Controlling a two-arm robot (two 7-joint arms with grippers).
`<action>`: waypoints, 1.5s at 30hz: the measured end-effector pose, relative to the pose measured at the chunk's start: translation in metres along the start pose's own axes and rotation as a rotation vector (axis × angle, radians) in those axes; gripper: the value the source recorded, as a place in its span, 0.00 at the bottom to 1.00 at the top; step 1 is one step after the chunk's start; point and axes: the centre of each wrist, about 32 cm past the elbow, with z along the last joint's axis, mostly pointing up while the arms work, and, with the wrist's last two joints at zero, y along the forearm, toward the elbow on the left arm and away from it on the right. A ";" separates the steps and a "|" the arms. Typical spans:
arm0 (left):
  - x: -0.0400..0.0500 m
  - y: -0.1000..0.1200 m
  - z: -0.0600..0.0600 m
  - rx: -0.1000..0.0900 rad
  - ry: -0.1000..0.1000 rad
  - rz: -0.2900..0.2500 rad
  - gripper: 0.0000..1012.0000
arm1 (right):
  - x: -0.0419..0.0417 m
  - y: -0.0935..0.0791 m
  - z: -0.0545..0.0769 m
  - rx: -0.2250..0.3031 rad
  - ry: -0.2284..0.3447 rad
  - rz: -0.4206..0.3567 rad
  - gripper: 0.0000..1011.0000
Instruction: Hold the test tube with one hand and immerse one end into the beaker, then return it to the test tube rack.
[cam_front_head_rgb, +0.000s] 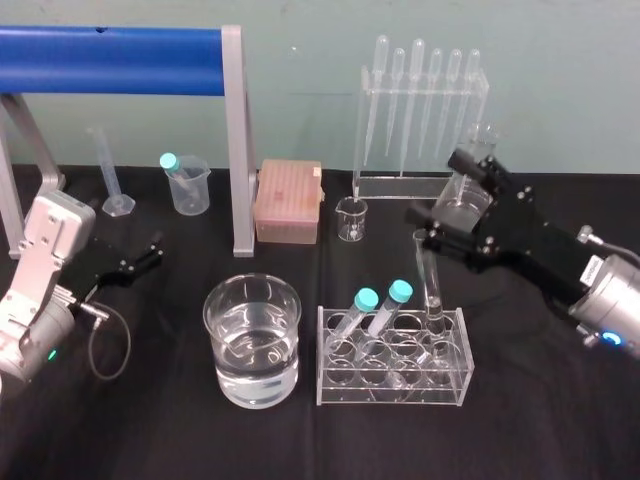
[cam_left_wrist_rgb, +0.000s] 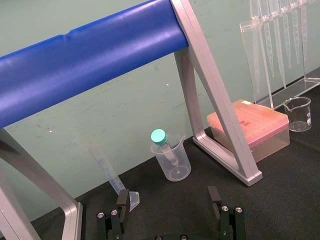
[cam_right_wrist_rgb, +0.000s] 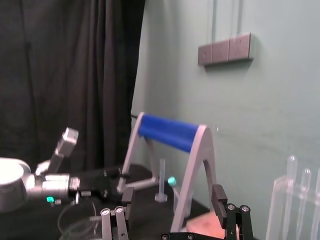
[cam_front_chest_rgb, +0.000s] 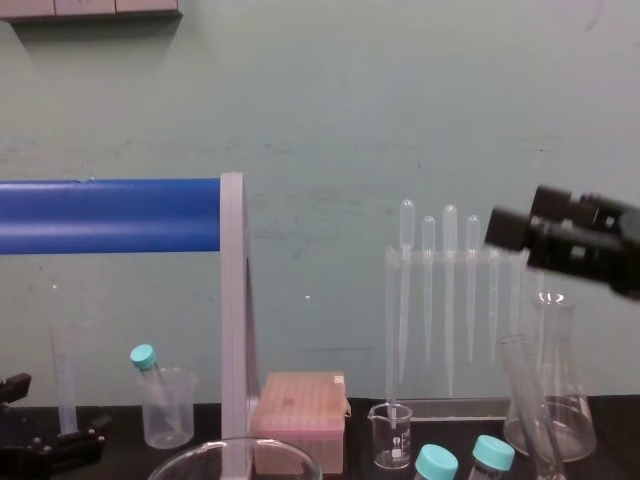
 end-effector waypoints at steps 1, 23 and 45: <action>0.0000 0.000 0.000 0.000 0.000 0.000 0.99 | -0.0004 0.000 -0.001 -0.010 -0.003 -0.002 0.99; 0.0000 0.000 0.000 0.000 0.000 0.000 0.99 | -0.0016 0.001 -0.027 -0.201 0.019 -0.054 0.99; 0.0000 0.000 0.000 0.000 0.000 0.000 0.99 | -0.0019 -0.001 -0.035 -0.241 0.050 -0.053 0.99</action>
